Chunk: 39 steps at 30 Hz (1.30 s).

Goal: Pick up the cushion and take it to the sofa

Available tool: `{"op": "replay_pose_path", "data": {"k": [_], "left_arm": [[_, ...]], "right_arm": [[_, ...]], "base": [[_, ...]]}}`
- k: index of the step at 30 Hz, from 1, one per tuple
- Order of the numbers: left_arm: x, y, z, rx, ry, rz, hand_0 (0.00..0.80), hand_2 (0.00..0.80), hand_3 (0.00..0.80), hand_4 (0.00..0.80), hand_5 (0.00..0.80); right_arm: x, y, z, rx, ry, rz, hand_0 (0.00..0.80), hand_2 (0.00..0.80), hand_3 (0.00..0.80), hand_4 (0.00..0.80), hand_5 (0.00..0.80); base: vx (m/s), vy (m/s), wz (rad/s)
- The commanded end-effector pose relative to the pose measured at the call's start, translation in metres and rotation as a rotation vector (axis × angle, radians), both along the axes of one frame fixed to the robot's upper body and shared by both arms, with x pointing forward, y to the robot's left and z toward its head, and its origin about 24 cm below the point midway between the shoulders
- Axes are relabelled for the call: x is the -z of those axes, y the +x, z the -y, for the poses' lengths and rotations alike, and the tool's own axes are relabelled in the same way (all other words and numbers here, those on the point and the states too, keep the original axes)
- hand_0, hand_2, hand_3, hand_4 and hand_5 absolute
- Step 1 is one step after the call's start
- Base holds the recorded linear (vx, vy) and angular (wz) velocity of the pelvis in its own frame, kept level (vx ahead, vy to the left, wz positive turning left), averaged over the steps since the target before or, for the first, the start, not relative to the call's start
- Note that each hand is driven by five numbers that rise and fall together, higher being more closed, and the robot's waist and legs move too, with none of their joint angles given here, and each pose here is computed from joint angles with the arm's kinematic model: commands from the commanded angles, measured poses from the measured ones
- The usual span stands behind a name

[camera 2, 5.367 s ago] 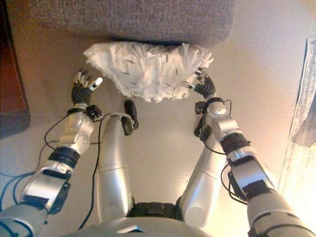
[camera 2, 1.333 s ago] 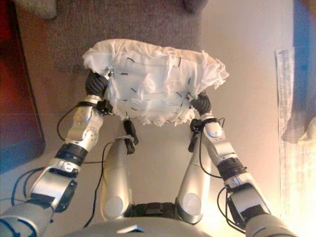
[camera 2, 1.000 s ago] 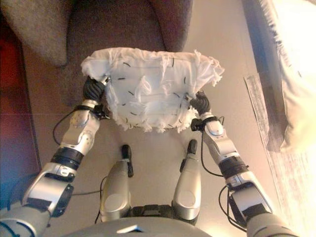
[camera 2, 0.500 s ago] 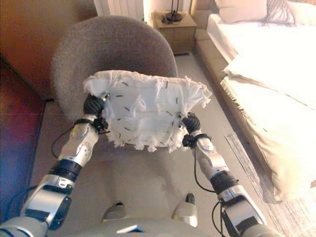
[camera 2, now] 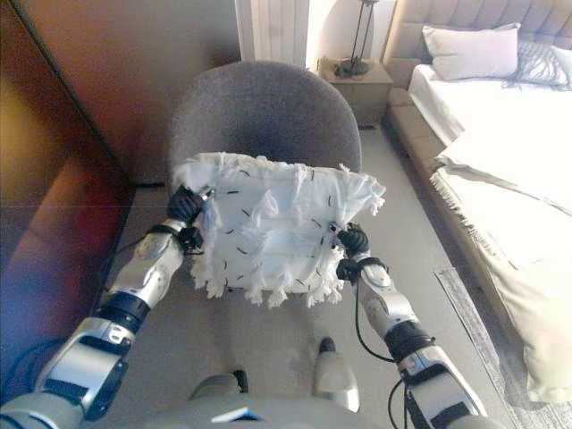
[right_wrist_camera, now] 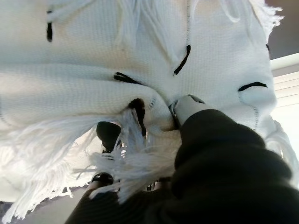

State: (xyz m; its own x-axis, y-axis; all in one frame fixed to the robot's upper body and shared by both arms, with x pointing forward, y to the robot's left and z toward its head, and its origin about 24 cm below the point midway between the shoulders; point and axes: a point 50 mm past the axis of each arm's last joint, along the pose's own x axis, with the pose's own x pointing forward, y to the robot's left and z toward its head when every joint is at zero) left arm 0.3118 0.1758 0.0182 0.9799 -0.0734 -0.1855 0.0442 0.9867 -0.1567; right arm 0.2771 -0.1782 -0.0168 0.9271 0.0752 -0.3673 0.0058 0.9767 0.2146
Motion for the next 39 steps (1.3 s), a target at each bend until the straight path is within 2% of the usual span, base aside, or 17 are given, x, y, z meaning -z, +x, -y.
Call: {"op": "replay_pose_path", "data": {"k": [1,6,10,15,19,26,30,39], "left_arm": [[-0.043,0.010,-0.003,0.024,0.013,0.203,0.800,0.800,0.800,0.800,0.800],[-0.031,-0.002,-0.011,-0.039,-0.032,0.187,0.800,0.800,0.800,0.800,0.800],[-0.040,0.002,-0.010,-0.066,-0.070,0.218,0.800,0.800,0.800,0.800,0.800],[-0.044,0.006,-0.004,-0.026,-0.048,0.235,0.800,0.800,0.800,0.800,0.800],[-0.041,0.006,-0.007,-0.036,-0.047,0.208,0.800,0.800,0.800,0.800,0.800],[-0.027,-0.003,-0.017,-0.042,-0.042,0.180,0.800,0.800,0.800,0.800,0.800],[-0.036,0.006,-0.026,-0.042,-0.041,0.205,0.800,0.800,0.800,0.800,0.800],[-0.045,0.010,-0.026,-0.008,-0.019,0.222,0.800,0.800,0.800,0.800,0.800]], "right_arm": [[-0.041,0.020,0.004,-0.055,0.057,0.211,0.800,0.800,0.800,0.800,0.800],[-0.042,0.016,-0.003,-0.127,0.065,0.207,0.800,0.800,0.800,0.800,0.800],[-0.047,0.017,-0.004,-0.175,0.048,0.228,0.800,0.800,0.800,0.800,0.800],[-0.051,0.021,-0.004,-0.163,0.054,0.251,0.800,0.800,0.800,0.800,0.800],[-0.052,0.026,-0.014,-0.132,0.086,0.227,0.800,0.800,0.800,0.800,0.800],[-0.032,0.010,-0.022,-0.140,0.079,0.170,0.800,0.800,0.800,0.800,0.800],[-0.038,0.017,-0.026,-0.139,0.077,0.201,0.800,0.800,0.800,0.800,0.800],[-0.051,0.016,-0.048,-0.099,0.144,0.278,0.800,0.800,0.800,0.800,0.800]], "base": [[0.575,-0.042,-0.75],[0.511,-0.110,-0.50],[0.378,-0.185,-0.06],[0.347,-0.025,-0.16],[0.401,0.107,-0.10],[0.442,0.164,-0.27],[0.295,0.159,-0.64],[0.228,0.179,-0.09]]}}
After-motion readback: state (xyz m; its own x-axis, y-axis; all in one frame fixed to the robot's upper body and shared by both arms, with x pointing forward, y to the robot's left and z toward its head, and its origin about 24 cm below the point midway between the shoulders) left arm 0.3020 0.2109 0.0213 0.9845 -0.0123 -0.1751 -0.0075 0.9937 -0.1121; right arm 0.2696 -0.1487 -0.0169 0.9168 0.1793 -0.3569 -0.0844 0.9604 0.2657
